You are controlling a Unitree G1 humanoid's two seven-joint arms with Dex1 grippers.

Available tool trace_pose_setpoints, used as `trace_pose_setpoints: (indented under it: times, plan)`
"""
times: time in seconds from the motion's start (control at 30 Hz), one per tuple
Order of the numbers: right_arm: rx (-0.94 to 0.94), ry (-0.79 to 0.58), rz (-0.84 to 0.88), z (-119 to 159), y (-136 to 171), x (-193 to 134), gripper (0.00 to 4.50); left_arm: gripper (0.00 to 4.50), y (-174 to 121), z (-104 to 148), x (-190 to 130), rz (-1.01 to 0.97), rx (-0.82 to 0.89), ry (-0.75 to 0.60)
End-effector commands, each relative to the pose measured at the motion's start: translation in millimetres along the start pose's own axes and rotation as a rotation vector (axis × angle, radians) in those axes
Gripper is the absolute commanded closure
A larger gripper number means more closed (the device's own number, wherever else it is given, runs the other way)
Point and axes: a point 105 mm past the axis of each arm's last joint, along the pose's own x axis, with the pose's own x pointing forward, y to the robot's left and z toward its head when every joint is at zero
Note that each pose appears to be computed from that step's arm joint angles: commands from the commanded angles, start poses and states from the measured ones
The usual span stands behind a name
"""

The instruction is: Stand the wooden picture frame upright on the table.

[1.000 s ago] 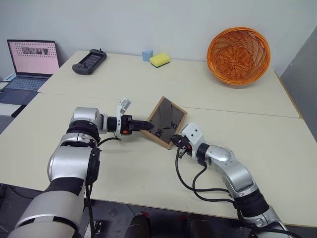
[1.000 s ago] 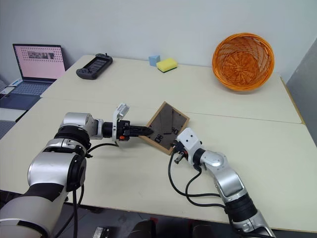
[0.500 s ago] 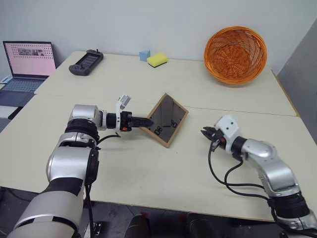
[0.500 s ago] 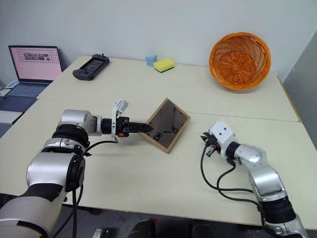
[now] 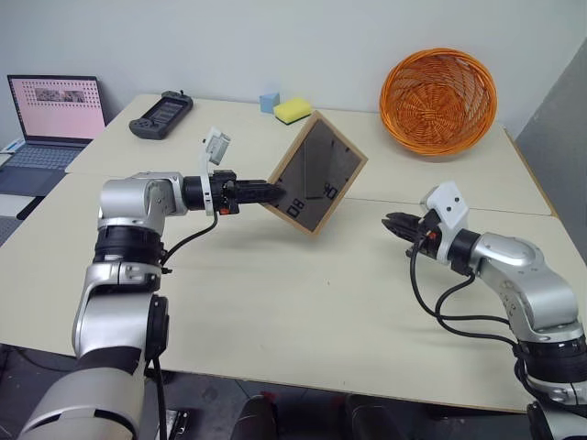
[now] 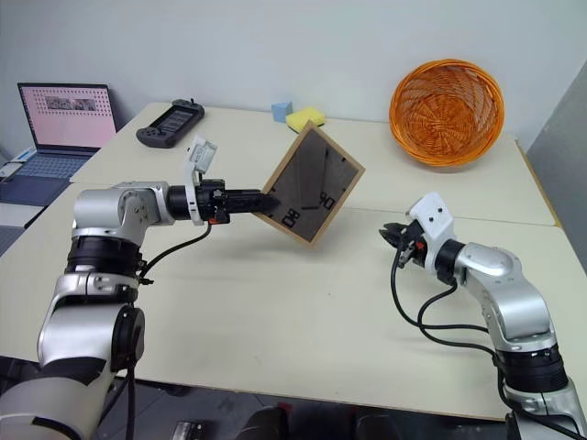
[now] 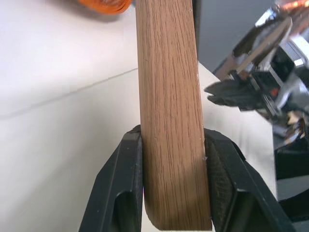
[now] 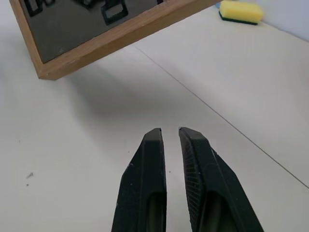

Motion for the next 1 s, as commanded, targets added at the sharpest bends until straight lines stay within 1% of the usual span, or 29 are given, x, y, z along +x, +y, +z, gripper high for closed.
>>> trace_pose_setpoints:
  times: [0.03,0.13,0.27,0.37,0.43,0.47,0.53,0.57,0.63,0.67,0.8,1.0]
  plan:
    - [0.018,-0.105,0.032,33.5,-7.4,-8.7,3.92,3.17,-18.7,33.3,-9.0,0.026,0.212,-0.115]
    - [0.075,-0.175,0.076,57.0,-12.7,-16.6,3.92,3.17,-19.8,30.6,-13.6,0.086,0.299,-0.132]
    - [0.100,-0.250,0.106,89.8,-23.9,-31.1,3.92,3.17,-16.5,26.9,-22.3,0.168,0.350,-0.149]
    - [0.137,-0.309,0.123,111.3,-25.0,-32.9,3.92,3.17,-17.9,24.8,-24.0,0.193,0.408,-0.142]
    - [0.167,-0.334,0.129,120.0,-23.4,-30.4,3.55,3.17,-19.8,24.0,-23.3,0.197,0.428,-0.138]
    - [0.175,-0.337,0.130,121.6,-23.0,-29.8,3.38,3.17,-20.3,23.9,-23.1,0.197,0.431,-0.138]
    - [0.196,-0.359,0.151,126.8,-17.7,-25.6,2.90,3.17,-23.7,26.7,-21.5,0.190,0.432,-0.156]
    - [0.204,-0.358,0.159,125.6,-11.8,-19.1,2.56,3.17,-27.9,27.1,-19.2,0.177,0.443,-0.157]
    - [0.204,-0.338,0.190,118.9,4.0,-5.7,2.17,3.17,-35.1,26.2,-14.9,0.150,0.466,-0.145]
    - [0.208,-0.330,0.198,115.7,8.9,-0.9,1.86,3.17,-36.9,26.1,-13.9,0.143,0.471,-0.142]
    - [0.208,-0.313,0.226,108.7,19.1,10.5,1.86,3.17,-41.5,28.2,-12.7,0.125,0.470,-0.141]
    - [0.208,-0.309,0.245,105.7,22.5,20.2,1.86,3.17,-47.1,28.1,-9.7,0.105,0.478,-0.135]
